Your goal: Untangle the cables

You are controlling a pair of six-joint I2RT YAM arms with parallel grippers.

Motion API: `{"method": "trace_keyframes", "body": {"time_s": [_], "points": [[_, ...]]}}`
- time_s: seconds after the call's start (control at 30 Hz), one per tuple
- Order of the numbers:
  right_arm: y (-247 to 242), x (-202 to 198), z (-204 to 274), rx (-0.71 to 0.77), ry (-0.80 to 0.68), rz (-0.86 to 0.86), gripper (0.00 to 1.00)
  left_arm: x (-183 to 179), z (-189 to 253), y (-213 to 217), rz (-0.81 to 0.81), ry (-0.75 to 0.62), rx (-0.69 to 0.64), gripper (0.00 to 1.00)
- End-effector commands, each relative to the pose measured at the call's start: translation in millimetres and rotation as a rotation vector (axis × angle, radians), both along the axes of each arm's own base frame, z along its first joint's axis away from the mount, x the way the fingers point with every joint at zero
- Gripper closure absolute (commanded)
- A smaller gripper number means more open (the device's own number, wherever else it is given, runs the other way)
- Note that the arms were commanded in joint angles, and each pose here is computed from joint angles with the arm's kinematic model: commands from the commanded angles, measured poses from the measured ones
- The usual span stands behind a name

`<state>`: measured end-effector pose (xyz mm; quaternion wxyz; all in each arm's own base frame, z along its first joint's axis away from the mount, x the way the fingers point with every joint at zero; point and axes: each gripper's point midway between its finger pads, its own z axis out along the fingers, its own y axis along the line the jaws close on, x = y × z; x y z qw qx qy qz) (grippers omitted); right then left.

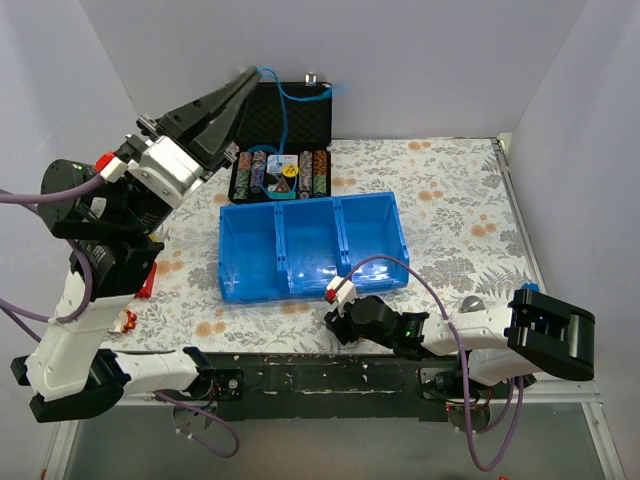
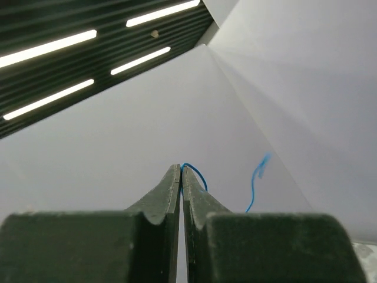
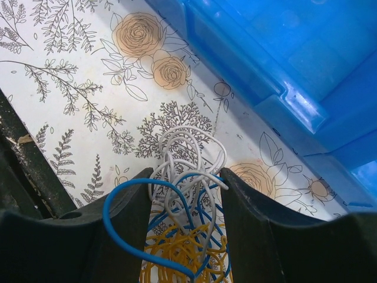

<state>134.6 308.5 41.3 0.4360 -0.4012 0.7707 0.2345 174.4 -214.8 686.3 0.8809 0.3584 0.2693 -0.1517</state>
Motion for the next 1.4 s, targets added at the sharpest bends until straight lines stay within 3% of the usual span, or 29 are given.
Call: {"method": "trace_keyframes", "body": {"time_s": [0.0,0.1,0.23,0.4,0.63,0.93,1.37], "points": [[12,-2,13,0.042,0.003,0.015,0.43,-6,45,36,0.142,-0.184,-0.163,1.00],[13,-1,12,0.037,0.003,0.016,0.43,-17,75,55,0.191,-0.274,-0.258,1.00],[15,-2,15,0.041,0.001,0.025,0.43,-11,71,49,0.199,-0.254,-0.216,1.00],[15,-3,23,0.061,0.003,0.028,0.46,13,11,43,0.244,-0.116,-0.147,1.00],[18,-9,49,0.140,-0.002,0.057,0.50,61,-115,52,0.435,0.118,-0.071,1.00],[15,-14,51,0.143,0.020,0.069,0.52,71,-176,76,0.561,0.221,-0.060,1.00],[9,-13,51,0.137,0.031,0.043,0.52,86,-318,94,0.694,0.415,0.081,1.00]]}}
